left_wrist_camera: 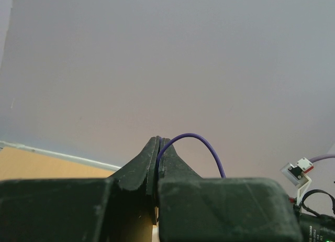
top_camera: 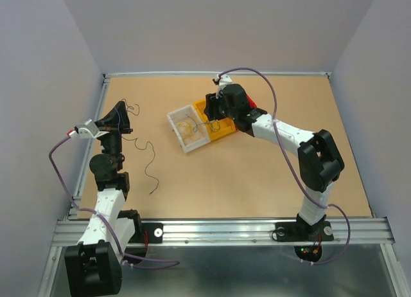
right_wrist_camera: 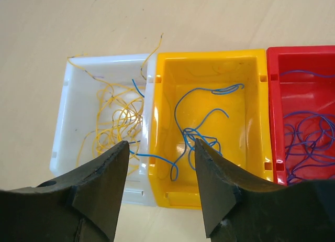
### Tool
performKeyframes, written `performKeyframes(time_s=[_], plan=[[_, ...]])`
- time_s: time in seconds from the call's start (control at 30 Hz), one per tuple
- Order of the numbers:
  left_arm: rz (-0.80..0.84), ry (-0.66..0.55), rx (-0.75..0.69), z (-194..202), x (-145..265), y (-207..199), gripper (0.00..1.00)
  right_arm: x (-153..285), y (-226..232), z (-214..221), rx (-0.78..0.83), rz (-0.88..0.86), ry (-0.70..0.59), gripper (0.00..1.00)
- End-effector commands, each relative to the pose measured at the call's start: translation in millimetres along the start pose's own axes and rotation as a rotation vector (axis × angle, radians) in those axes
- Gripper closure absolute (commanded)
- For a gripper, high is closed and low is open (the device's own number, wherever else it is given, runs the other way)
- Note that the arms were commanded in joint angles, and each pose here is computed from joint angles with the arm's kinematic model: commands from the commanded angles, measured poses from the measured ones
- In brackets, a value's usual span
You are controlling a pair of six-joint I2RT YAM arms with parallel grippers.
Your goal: Untangle the cables
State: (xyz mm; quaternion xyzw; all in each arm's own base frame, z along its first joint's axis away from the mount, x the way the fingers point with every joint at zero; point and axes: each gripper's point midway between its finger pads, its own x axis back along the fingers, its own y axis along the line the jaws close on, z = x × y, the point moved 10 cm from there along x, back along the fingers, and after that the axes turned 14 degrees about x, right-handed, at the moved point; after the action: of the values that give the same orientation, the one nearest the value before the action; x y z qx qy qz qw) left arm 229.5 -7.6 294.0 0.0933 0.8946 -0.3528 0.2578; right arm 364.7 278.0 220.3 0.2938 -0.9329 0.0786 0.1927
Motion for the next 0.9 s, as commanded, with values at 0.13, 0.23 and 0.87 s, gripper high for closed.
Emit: performKeyframes(time_s=[0.13, 0.23, 0.87], plan=[[0.076, -0.022, -0.019, -4, -2, -9, 1.00, -12, 2, 11, 0.095, -0.041, -0.011, 0.47], [0.079, -0.019, -0.020, -3, -2, -9, 1.00, -13, 2, 15, 0.117, -0.043, 0.013, 0.49], [0.088, -0.005, -0.021, -1, -2, -11, 1.00, -30, 15, 44, 0.114, -0.215, 0.145, 0.55]])
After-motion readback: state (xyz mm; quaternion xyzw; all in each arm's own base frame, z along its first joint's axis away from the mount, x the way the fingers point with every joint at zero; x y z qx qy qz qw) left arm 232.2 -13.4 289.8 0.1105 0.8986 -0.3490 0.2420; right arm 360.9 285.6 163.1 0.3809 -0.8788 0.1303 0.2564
